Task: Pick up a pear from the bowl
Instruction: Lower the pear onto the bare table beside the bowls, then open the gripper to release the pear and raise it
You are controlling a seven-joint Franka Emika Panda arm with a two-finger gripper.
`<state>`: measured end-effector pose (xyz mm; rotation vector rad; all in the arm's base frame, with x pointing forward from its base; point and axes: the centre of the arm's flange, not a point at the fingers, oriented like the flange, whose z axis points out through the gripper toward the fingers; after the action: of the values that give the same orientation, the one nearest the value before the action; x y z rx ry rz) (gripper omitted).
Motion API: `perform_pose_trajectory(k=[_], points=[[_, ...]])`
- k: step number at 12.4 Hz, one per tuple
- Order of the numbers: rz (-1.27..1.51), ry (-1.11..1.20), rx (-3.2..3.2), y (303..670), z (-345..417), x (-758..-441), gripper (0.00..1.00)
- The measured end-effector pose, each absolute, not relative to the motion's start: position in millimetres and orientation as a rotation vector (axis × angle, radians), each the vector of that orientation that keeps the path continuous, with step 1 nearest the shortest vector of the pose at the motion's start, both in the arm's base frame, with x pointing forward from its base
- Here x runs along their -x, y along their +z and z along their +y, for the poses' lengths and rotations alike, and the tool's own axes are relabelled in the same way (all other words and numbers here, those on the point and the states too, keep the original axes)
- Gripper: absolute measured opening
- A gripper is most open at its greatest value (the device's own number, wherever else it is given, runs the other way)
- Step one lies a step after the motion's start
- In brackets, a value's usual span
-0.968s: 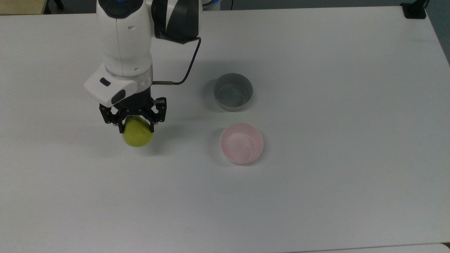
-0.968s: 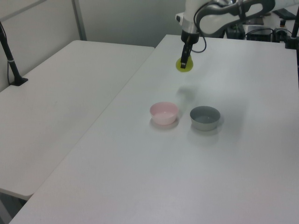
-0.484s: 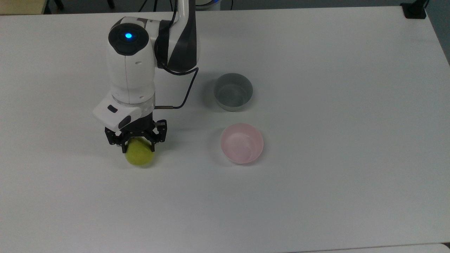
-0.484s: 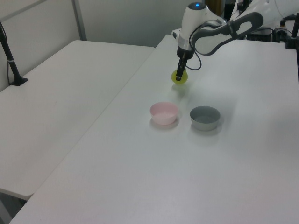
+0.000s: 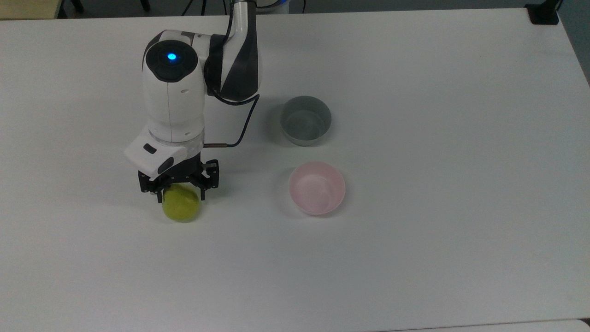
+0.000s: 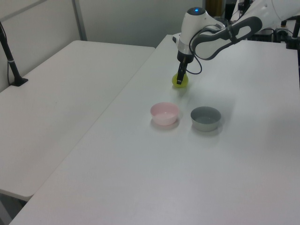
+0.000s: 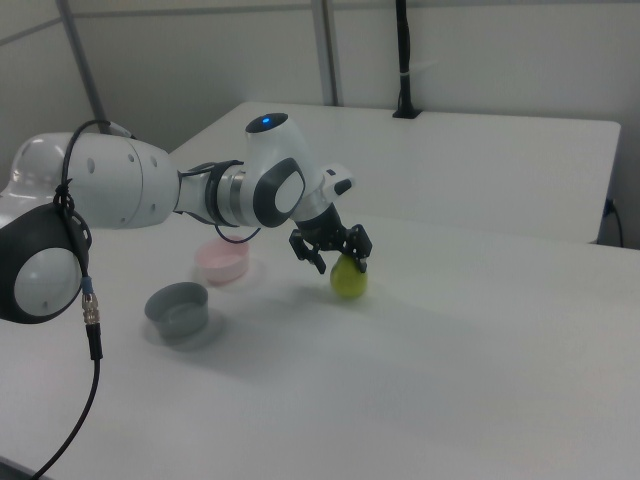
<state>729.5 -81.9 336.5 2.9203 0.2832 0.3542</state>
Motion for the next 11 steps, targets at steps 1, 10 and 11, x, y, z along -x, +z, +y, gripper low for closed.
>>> perform_pose_trajectory(k=[1, 10, 11], points=[[0.278, 0.368, -2.917, 342, -84, -731, 1.0], [0.135, 0.23, -2.964, 504, -32, -679, 1.0], [0.128, 0.183, -2.997, 523, -12, -664, 1.0]])
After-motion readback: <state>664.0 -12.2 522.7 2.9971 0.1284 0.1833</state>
